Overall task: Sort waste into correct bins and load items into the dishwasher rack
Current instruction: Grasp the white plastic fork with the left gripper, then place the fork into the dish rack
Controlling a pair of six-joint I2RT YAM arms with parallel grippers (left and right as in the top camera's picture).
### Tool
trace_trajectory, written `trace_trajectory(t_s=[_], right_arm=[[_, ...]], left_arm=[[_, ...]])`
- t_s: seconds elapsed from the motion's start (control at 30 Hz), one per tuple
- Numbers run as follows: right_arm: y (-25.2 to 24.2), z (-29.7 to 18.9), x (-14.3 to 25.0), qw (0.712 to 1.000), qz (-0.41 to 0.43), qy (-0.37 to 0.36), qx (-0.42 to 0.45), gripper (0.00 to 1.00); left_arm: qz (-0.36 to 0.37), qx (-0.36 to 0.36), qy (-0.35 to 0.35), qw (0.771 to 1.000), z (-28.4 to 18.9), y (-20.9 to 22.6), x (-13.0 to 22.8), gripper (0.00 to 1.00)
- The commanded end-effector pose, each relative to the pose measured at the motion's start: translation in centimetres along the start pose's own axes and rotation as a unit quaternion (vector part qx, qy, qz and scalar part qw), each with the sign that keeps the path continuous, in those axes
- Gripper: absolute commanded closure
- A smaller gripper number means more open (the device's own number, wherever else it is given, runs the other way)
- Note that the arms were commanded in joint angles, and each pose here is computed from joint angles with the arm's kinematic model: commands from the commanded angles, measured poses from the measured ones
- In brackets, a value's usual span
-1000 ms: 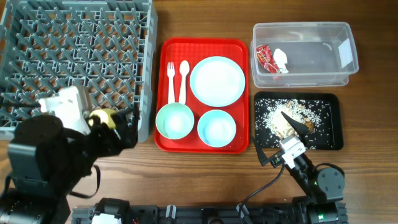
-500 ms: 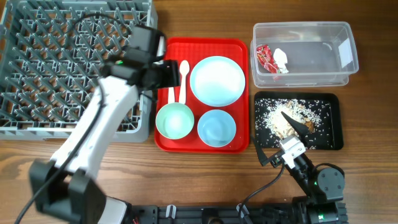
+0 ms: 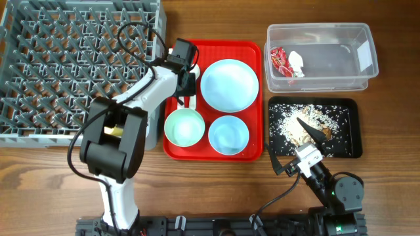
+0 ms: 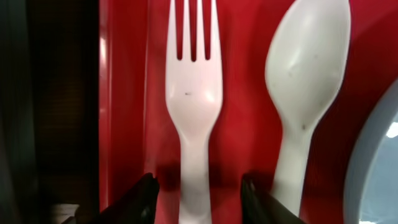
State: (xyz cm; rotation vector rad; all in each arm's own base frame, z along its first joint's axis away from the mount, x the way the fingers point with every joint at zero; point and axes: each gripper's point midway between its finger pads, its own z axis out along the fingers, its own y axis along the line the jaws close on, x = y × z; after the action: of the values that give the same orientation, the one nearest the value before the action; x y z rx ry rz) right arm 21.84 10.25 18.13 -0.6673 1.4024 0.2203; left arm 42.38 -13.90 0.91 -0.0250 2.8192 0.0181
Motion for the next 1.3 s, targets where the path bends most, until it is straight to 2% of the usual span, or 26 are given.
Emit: trace_trajectory(t_s=[0.0,0.07,0.17,0.3,0.43,0.5,0.63,0.9,0.97,1.03,1.13,1.27], right_arm=[[0.3,0.0,-0.3,1.0,-0.004,-0.009,-0.008,0.0],[0.3,0.0,-0.3,1.0,-0.004,-0.009,-0.008,0.0],[0.3,0.0,-0.3,1.0,-0.004,-0.009,-0.008,0.0],[0.3,0.0,-0.3,1.0,-0.004,-0.009,-0.008,0.0],[0.3,0.0,-0.3,1.0,-0.004,-0.009,-0.008,0.0],[0.3,0.0,-0.3,1.0,-0.004,-0.009,-0.008,0.0],[0.3,0.0,-0.3,1.0,-0.004,-0.009,-0.008,0.0],[0.3,0.0,-0.3,1.0,-0.004,-0.009,-0.008,0.0],[0.3,0.0,-0.3,1.0,-0.004,-0.009,-0.008,0.0],[0.3,0.0,-0.3,1.0,-0.004,-0.009,-0.008,0.0],[0.3,0.0,-0.3,1.0,-0.004,-0.009,-0.008,0.0],[0.3,0.0,-0.3,1.0,-0.004,-0.009,-0.008,0.0]], left_arm=[[-0.001,-0.022,-0.024,0.999,-0.1,0.6,-1.0,0.6],[-0.002,-0.023,-0.03,0.999,0.1,0.6,-1.2,0.64],[-0.002,-0.022,-0.032,0.999,0.7,0.5,-1.3,0.76],[0.0,-0.029,-0.012,0.999,2.3,0.6,-0.3,0.76],[0.001,-0.028,-0.009,1.0,2.3,0.6,-0.1,0.81],[0.002,-0.03,0.001,1.0,2.0,0.7,0.3,0.96],[0.0,-0.024,-0.015,1.0,-0.2,0.6,-0.8,0.96],[-0.002,0.021,-0.145,0.989,-13.2,0.6,-5.8,0.96],[0.009,-0.004,-0.18,0.984,-15.9,1.9,-6.5,0.95],[0.013,-0.073,-0.209,0.975,-17.9,4.7,-7.1,0.93],[0.057,-0.14,-0.2,0.968,-17.5,7.6,-7.4,0.94],[0.052,-0.129,-0.144,0.98,-13.8,9.1,-6.1,0.95]])
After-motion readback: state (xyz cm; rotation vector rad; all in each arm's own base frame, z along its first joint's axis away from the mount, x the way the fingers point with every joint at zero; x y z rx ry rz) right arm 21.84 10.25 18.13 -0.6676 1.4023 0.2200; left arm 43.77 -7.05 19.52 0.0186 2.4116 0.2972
